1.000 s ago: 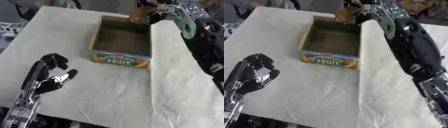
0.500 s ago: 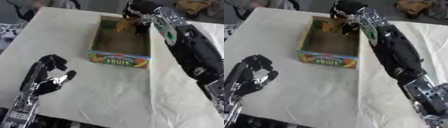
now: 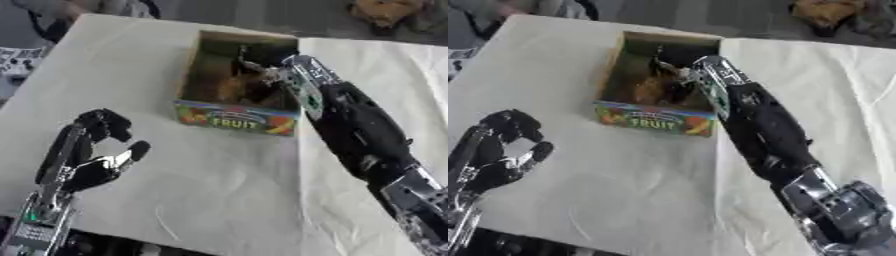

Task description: Pick up objects on the table and place them in the box.

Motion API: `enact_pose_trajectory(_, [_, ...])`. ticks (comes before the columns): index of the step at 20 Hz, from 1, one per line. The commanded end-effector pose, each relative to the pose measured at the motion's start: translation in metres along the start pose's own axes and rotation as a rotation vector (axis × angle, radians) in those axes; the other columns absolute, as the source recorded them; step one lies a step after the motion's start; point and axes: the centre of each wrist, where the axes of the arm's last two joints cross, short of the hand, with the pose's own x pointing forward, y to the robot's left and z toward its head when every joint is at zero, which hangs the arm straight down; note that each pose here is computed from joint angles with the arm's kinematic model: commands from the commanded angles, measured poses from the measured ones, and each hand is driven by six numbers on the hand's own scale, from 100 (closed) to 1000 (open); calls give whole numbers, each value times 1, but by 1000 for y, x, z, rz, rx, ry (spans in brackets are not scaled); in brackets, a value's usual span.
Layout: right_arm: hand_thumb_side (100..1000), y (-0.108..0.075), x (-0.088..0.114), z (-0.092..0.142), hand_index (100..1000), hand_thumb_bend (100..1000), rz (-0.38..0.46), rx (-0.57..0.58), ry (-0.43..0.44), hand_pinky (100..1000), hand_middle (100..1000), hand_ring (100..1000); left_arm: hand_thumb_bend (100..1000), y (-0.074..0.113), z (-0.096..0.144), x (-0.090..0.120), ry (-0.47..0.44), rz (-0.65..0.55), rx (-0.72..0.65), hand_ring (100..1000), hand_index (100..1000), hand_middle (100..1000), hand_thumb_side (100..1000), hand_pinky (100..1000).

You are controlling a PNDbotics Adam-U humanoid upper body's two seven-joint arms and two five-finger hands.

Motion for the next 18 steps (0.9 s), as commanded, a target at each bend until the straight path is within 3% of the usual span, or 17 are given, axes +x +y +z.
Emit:
enact_pose_trajectory(1, [100, -6, -1, -1, 505, 100, 10, -15, 1, 684, 351, 602, 668, 1, -4, 7, -29, -1, -4, 522, 596, 528, 358, 556])
enact_pose_trajectory(14, [100, 5, -8, 1, 779, 100, -21, 77, 23, 742, 650, 742, 670, 1, -4, 7, -28, -3, -1, 521, 596, 528, 358, 556])
enact_pose_trajectory(16, [171, 5, -9, 2, 808, 101, -32, 95, 21, 753, 696, 760, 671, 2, -4, 7, -28, -3, 0, 521, 596, 528, 358, 556])
enact_pose_trajectory(18, [171, 4, -10, 3, 808, 101, -42, 105, 19, 753, 696, 760, 671, 2, -4, 7, -27, -4, 0, 521, 596, 528, 358, 556])
